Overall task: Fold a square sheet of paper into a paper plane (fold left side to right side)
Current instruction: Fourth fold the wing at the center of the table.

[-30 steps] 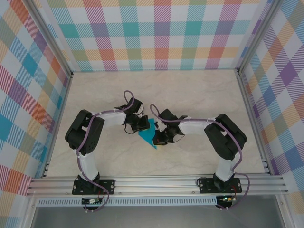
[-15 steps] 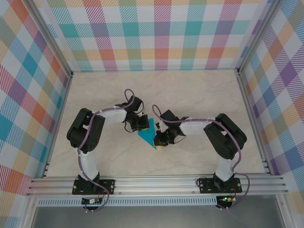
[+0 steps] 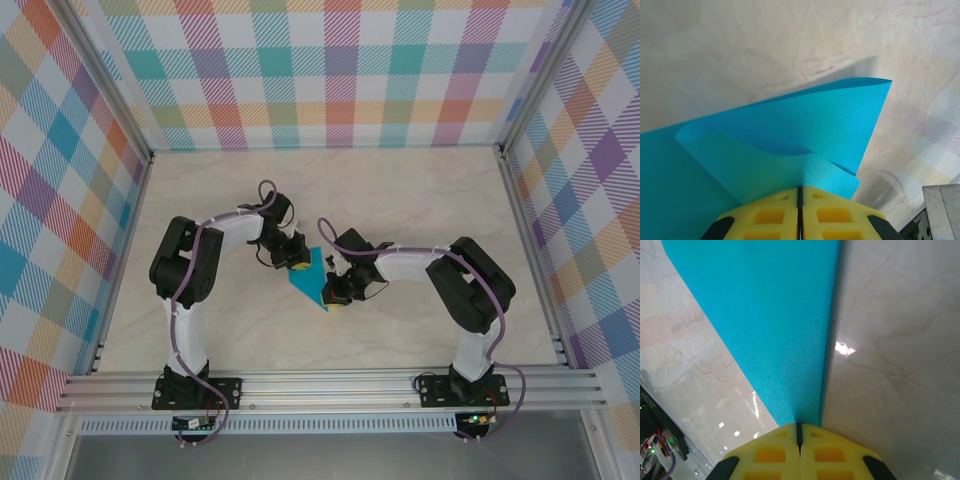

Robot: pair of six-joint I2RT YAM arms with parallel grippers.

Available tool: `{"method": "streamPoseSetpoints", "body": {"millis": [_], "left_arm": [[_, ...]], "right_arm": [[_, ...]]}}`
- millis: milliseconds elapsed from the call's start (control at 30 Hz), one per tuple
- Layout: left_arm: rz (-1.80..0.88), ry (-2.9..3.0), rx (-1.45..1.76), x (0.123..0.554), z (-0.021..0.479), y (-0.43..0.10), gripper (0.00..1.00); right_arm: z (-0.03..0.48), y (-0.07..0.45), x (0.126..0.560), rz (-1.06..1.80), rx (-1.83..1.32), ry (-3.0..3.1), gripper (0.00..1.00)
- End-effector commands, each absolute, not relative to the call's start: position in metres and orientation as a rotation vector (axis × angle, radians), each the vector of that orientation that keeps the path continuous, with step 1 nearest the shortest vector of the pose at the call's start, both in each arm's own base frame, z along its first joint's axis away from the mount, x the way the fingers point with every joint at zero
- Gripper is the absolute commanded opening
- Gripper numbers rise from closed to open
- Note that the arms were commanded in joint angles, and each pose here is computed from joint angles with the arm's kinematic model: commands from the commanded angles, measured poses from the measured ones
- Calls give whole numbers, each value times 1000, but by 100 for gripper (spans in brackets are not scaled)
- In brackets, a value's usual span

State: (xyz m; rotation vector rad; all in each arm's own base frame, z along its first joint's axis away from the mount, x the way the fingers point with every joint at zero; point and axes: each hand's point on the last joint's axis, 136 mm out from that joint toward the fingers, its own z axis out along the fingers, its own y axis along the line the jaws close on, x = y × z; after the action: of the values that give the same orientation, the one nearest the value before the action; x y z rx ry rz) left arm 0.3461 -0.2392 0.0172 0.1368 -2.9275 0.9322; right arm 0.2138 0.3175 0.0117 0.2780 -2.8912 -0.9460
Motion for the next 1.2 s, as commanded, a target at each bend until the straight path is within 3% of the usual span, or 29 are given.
{"method": "streamPoseSetpoints", "body": {"millis": [0,600,833,1000,1167], "left_arm": [[668,-3142,268,397,-15,-177,10],[994,-3183,135,425,20,-177,8],[1105,-3267,73,438,79,-178,9],[1206,-3312,94,414,121,-179,8],[1304,-3285,106,363,126,-202,7]], "right_arm": [[-35,269,169,-551,193,-2819,0],[-35,274,170,-562,220,-2819,0],[-35,274,173,-560,225,-2826,0],[-35,273,174,-541,224,-2832,0],[-36,273,175,-526,230,-2835,0]]}}
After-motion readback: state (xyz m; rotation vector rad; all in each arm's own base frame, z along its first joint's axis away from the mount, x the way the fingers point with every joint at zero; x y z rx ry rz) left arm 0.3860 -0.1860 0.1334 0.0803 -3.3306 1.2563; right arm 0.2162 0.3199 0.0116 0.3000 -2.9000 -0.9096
